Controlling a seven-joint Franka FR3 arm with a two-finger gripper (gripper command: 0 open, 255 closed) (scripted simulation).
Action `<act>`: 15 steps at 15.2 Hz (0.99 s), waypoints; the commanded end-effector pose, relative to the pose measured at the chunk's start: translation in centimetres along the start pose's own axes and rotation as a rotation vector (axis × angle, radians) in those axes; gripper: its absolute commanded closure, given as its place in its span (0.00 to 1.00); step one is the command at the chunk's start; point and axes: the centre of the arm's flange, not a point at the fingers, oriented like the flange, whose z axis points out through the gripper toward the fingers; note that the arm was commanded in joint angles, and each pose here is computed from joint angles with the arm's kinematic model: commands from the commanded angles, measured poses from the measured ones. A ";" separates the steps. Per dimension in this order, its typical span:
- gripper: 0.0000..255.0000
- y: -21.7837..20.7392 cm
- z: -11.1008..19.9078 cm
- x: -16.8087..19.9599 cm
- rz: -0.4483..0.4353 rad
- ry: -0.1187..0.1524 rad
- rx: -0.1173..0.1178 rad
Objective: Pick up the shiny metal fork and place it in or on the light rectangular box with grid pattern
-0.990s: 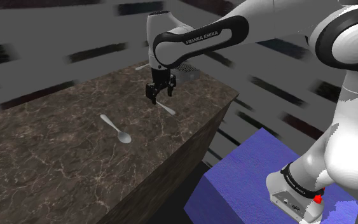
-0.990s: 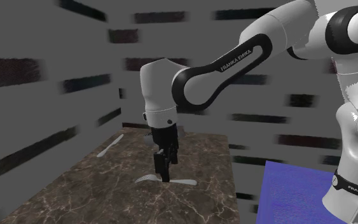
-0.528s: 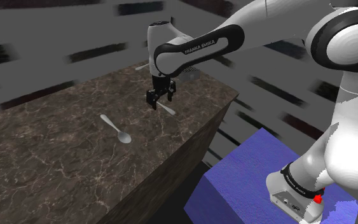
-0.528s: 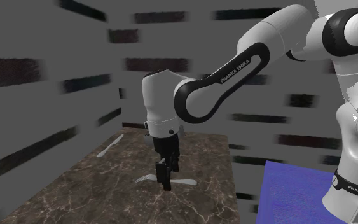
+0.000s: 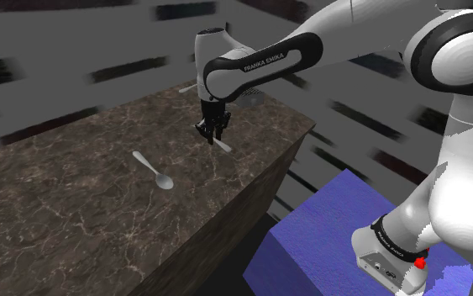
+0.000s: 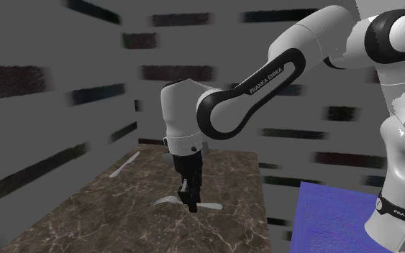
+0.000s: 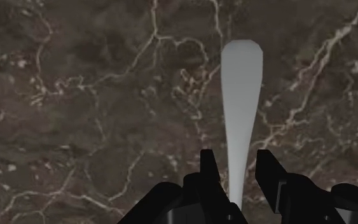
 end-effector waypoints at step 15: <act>1.00 0.0 -4.2 -0.5 0.000 0.000 0.000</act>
